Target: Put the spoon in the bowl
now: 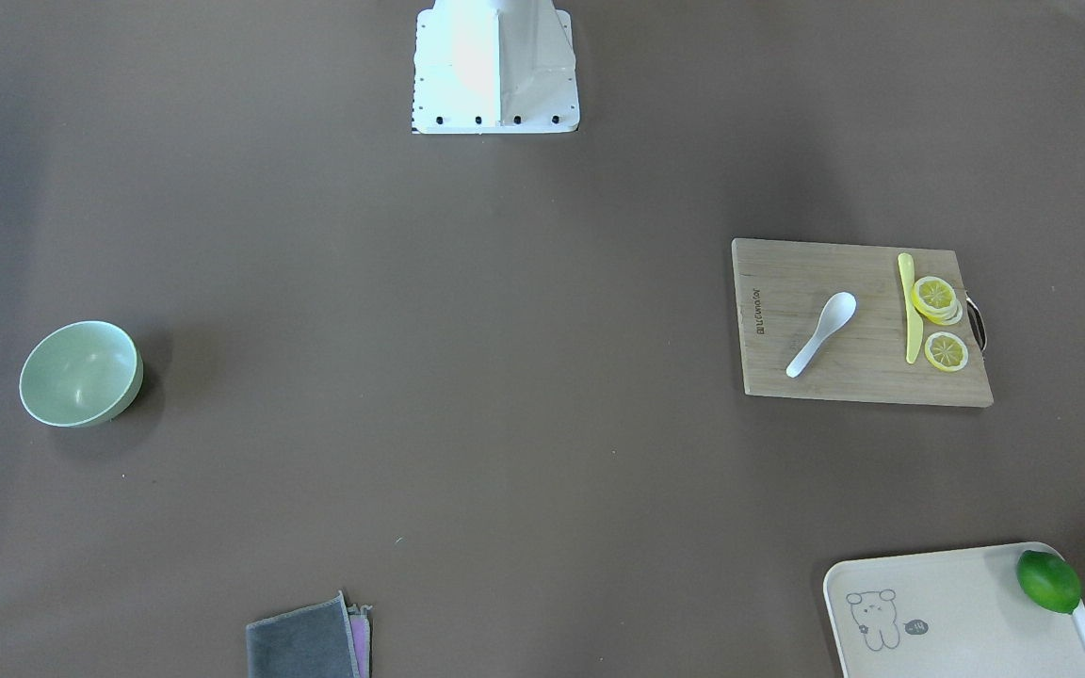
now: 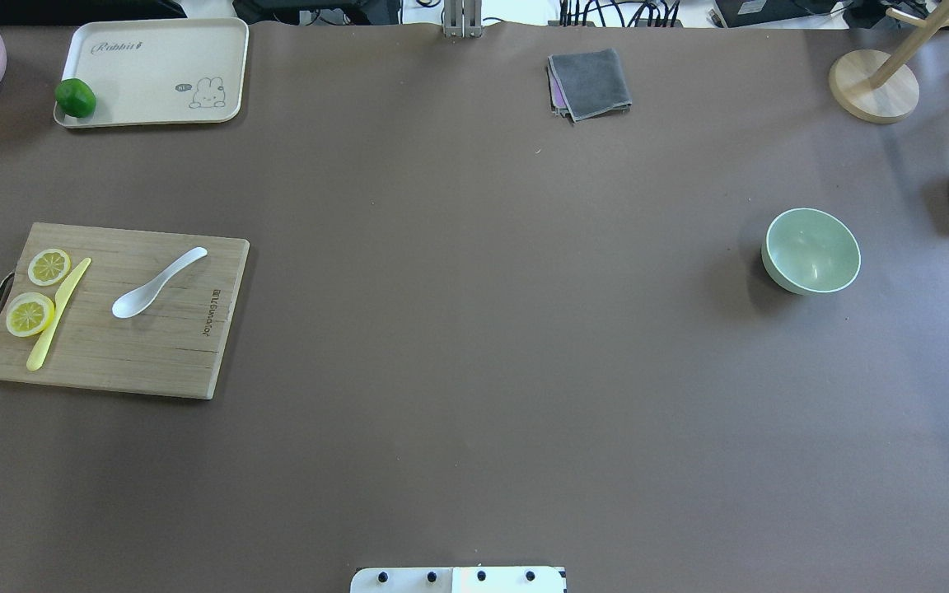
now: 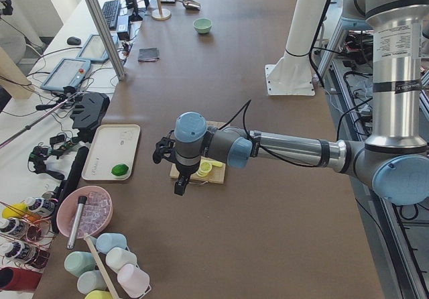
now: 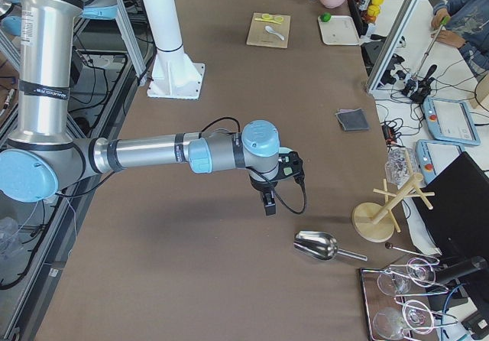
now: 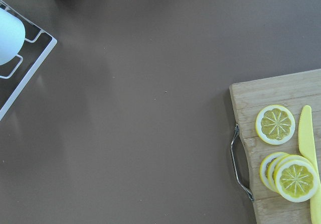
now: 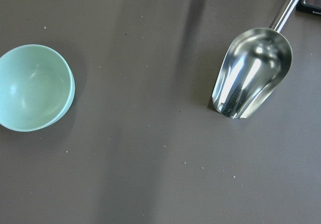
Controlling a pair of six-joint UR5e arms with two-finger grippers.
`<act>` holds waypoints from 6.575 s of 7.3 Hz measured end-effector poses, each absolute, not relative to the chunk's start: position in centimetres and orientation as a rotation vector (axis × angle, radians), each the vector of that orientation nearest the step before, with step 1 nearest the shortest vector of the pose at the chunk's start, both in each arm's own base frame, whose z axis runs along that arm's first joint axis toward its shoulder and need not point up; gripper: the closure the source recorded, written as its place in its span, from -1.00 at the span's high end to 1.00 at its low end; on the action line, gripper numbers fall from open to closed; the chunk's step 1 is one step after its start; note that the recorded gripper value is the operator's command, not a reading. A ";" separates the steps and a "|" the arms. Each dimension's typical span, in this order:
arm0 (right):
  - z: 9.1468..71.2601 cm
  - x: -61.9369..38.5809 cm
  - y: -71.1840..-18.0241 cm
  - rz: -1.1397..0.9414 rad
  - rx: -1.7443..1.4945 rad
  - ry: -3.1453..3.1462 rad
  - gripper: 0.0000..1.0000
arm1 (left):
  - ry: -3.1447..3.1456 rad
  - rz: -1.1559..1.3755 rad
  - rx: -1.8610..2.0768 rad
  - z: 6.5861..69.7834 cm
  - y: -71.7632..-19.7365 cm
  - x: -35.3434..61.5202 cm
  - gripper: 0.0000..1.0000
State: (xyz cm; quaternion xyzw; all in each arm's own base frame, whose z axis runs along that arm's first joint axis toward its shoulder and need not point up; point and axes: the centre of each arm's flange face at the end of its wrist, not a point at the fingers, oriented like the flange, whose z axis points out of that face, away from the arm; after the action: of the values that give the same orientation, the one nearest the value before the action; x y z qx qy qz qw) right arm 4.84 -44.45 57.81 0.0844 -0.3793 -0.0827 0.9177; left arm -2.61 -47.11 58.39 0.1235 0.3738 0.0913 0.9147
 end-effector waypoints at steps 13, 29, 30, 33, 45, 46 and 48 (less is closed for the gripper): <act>54.8 -7.0 -45.7 -0.119 0.047 -0.864 0.73 | 0.850 0.339 0.371 51.2 -47.6 14.0 0.94; 36.3 -38.2 -47.7 0.094 -0.074 -1.009 -1.00 | 0.811 0.420 0.356 46.7 -50.7 34.6 0.01; 33.2 -41.4 -46.1 0.121 -0.090 -1.030 -1.00 | 0.801 0.425 0.357 46.9 -50.4 35.2 -0.45; 25.3 -50.1 -40.9 0.183 -0.112 -1.082 -1.00 | 0.805 0.445 0.349 46.9 -49.9 36.0 -1.00; 17.9 -55.5 -38.2 0.264 -0.023 -1.017 1.00 | 1.131 0.179 0.256 23.7 -45.2 48.4 0.98; 18.7 -53.0 -38.7 0.260 -0.036 -1.029 1.00 | 1.132 0.156 0.268 22.7 -43.8 50.3 0.96; 21.3 -47.6 -39.6 0.230 -0.039 -1.035 1.00 | 1.121 0.082 0.298 21.8 -41.9 52.5 0.96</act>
State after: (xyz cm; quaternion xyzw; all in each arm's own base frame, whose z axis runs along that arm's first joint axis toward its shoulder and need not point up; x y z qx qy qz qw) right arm -47.63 -39.56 21.31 -0.0187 -0.4936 0.1097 0.8625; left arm 52.48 -41.91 21.85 0.1407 0.5295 0.0390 0.8356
